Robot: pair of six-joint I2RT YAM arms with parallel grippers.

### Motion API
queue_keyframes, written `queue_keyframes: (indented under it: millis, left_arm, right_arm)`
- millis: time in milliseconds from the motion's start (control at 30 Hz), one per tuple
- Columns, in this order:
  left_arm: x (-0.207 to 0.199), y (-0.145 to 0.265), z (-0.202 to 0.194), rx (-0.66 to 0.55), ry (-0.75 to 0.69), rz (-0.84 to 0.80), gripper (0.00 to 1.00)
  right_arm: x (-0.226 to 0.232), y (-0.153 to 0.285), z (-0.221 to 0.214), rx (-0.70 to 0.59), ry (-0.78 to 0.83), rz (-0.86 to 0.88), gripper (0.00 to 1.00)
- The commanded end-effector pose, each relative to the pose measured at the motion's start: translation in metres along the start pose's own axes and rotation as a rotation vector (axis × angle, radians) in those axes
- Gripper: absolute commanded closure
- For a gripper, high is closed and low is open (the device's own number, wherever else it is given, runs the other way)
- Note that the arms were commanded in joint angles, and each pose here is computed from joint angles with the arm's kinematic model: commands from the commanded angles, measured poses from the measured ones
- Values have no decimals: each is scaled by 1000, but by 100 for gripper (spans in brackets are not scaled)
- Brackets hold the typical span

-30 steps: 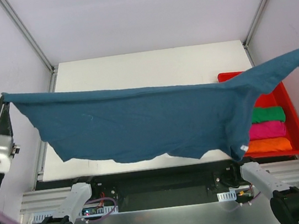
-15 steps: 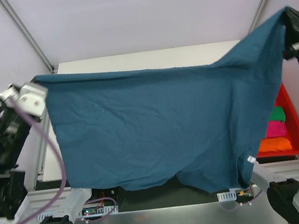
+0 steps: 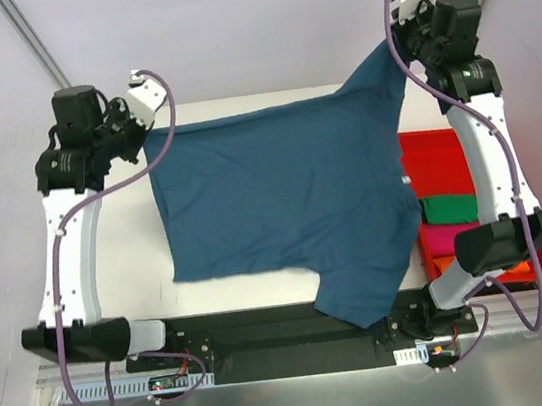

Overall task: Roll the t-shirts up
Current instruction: Flatten out the T-shirt at the center of the board.

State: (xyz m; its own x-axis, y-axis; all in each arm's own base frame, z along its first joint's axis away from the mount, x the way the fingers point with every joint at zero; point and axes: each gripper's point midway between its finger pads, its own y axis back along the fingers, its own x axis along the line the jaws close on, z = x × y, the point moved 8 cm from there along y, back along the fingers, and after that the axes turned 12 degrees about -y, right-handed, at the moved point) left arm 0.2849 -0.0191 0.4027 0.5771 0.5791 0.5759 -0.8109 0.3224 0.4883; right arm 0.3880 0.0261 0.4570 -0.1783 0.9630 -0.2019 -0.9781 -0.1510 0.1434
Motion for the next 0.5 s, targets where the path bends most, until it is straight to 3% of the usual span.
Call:
queue_keyframes:
  millis: [0, 233, 467]
  left_arm:
    - [29, 22, 23, -60, -32, 137, 100]
    - [31, 72, 43, -138, -45, 250, 100]
    - [12, 163, 56, -247, -66, 441, 100]
  right_arm:
    - [-23, 46, 80, -276, 52, -184, 99]
    - [-20, 120, 115, -411, 67, -183, 99]
    - [-3, 215, 115, -493, 78, -93, 99]
